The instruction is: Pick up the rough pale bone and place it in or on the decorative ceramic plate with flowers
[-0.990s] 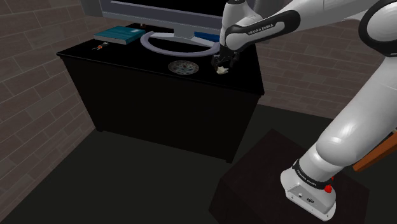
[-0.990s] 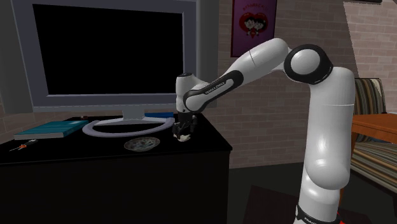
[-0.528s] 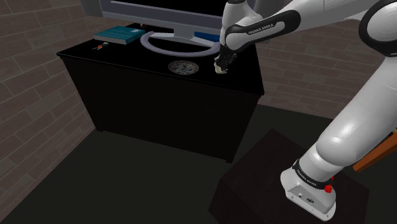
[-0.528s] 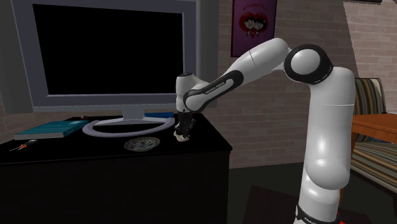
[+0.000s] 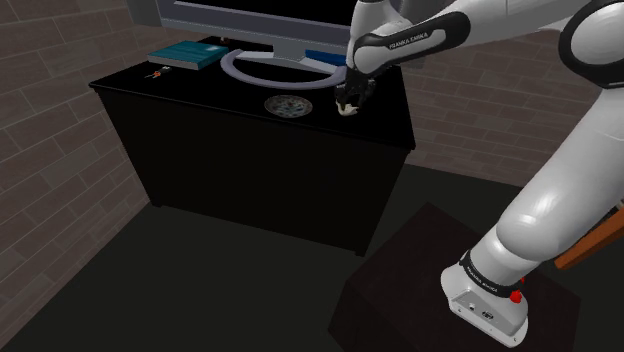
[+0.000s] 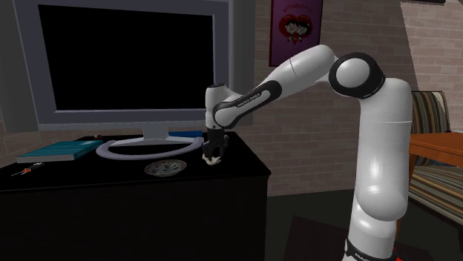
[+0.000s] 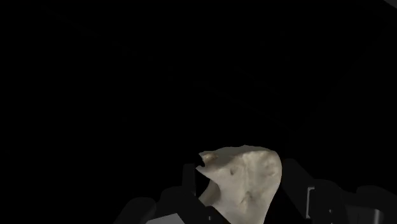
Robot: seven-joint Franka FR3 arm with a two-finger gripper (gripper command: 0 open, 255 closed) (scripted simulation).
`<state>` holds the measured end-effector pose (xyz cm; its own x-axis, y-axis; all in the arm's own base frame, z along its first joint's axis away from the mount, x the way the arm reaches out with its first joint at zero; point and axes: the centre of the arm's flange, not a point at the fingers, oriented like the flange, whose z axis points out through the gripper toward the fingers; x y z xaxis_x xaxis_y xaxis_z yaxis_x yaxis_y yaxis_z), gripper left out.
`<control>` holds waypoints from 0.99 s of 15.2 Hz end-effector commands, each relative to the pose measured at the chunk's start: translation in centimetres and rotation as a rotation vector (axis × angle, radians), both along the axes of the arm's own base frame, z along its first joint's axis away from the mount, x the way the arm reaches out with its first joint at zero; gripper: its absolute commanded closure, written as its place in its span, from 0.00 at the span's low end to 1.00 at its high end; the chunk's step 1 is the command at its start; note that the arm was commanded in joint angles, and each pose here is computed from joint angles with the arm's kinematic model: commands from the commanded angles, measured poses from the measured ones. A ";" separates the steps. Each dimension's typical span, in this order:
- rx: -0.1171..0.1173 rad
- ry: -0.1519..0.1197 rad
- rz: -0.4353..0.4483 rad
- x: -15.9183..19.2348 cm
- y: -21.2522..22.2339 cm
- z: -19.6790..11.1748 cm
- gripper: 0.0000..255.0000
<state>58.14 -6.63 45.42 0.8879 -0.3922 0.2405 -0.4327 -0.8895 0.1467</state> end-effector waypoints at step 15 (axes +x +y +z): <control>0.281 -0.019 -0.251 3.1 -4.7 -1.9 0.00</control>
<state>61.24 -11.31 43.58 0.7522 -0.6500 0.1077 -0.6426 -0.7599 -0.0981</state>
